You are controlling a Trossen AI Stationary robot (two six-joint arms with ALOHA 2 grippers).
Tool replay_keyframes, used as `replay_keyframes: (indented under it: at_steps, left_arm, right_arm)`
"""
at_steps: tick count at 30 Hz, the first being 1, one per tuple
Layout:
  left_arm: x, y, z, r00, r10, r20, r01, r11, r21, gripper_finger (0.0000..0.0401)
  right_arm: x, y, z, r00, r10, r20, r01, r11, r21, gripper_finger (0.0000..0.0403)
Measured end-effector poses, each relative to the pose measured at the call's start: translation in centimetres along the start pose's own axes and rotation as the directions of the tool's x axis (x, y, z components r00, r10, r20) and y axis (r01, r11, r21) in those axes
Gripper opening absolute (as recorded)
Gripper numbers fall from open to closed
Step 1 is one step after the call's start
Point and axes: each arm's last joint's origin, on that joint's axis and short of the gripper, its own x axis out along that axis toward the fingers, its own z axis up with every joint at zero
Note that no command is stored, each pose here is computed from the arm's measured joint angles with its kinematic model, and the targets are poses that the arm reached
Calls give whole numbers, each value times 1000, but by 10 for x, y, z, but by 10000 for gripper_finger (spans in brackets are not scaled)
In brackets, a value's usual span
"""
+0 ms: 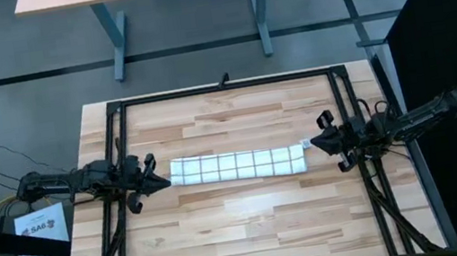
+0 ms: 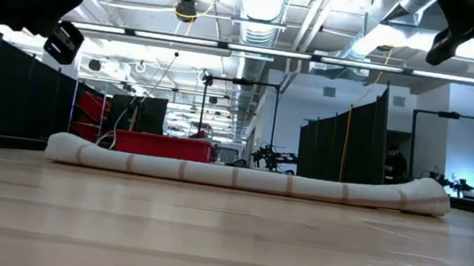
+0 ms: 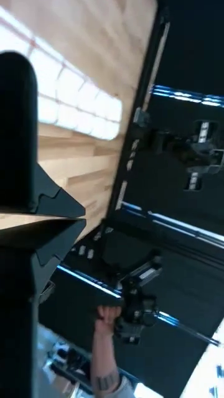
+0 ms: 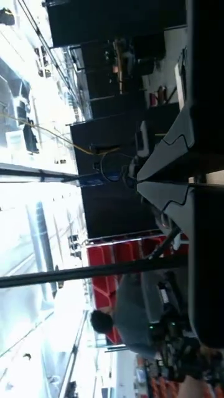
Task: Roll towel
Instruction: Roll the towel
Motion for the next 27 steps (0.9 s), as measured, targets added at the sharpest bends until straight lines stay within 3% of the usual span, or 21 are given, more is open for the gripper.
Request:
replay_keyframes:
  at_steps: [6, 10, 14, 17, 20, 23, 27]
  left_arm:
    - [0, 0, -1, 1000, -5, -4, 5, 1000, 8, 0]
    - [0, -1, 3, 999, -18, 33, 17, 1000, 13, 0]
    - [0, -1, 3, 999, -18, 33, 17, 1000, 13, 0]
    - [0, -1, 2, 1000, -15, 27, 14, 1000, 15, 0]
    - [0, 0, 0, 1000, -1, 7, 1, 1000, 5, 0]
    - [0, 1, -3, 1000, 11, -21, -11, 1000, -15, 0]
    - [0, 1, -3, 1000, -8, -26, 8, 1000, -18, 0]
  right_arm:
    - [-3, 0, -3, 999, -7, -45, 4, 998, -69, 1]
    - [-10, -3, 14, 991, -99, 90, 110, 986, -127, 0]
    - [-24, -4, 26, 980, -102, 171, 131, 977, -170, 0]
    - [-27, -4, 19, 991, -105, 84, 115, 985, -129, 0]
    - [-27, -2, 6, 999, 0, -49, -3, 998, -60, 0]
    - [-29, 1, -8, 970, 138, -202, -125, 989, 74, 0]
    - [-32, 1, -18, 936, 168, -310, -133, 982, 131, 0]
